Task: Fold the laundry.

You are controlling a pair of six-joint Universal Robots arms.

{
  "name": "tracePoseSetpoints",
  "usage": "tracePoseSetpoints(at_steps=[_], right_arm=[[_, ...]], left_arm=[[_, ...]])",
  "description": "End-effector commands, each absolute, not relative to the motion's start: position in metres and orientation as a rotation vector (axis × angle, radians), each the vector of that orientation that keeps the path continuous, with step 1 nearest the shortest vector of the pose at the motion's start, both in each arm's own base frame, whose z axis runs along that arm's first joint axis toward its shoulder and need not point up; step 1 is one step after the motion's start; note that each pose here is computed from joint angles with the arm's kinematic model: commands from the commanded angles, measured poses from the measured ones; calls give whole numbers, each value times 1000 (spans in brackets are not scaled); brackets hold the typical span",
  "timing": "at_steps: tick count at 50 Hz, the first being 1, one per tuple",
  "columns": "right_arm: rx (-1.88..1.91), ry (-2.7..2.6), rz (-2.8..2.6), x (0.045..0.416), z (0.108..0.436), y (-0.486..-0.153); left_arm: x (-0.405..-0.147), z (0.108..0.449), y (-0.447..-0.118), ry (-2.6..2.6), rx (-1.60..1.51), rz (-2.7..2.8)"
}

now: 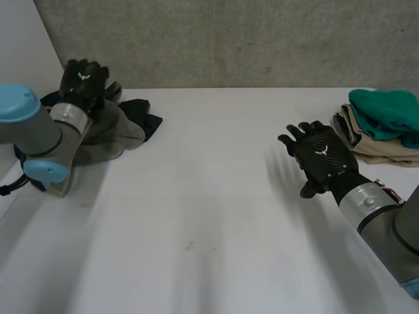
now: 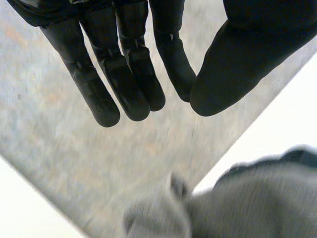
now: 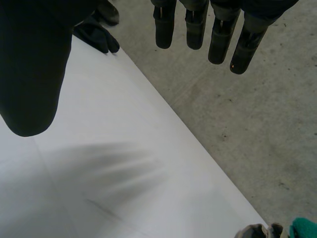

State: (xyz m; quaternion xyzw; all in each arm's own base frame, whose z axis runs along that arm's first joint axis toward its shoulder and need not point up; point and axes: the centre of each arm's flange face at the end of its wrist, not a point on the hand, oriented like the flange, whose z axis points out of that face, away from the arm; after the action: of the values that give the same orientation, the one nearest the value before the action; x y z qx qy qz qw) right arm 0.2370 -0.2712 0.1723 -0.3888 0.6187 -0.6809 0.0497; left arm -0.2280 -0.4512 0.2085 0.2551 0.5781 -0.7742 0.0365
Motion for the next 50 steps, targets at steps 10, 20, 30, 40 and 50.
tracePoseSetpoints(at_steps=[10,20,30,40,50], right_arm=[[-1170,1895,-2098,232,176,-274],[-1160,1909,-2104,228,176,-279],[-1155,1921,-2103,226,174,-281],[-1156,1926,-2099,226,172,-282],[-1153,1928,-2099,226,172,-282]], left_arm=[[-239,221,-432,1829,856,-2407],[-215,132,-476,1863,1126,-2081],[-202,102,-506,1812,1076,-2092],[-210,139,-503,1604,1004,-2215],[-272,245,-420,1494,974,-2534]])
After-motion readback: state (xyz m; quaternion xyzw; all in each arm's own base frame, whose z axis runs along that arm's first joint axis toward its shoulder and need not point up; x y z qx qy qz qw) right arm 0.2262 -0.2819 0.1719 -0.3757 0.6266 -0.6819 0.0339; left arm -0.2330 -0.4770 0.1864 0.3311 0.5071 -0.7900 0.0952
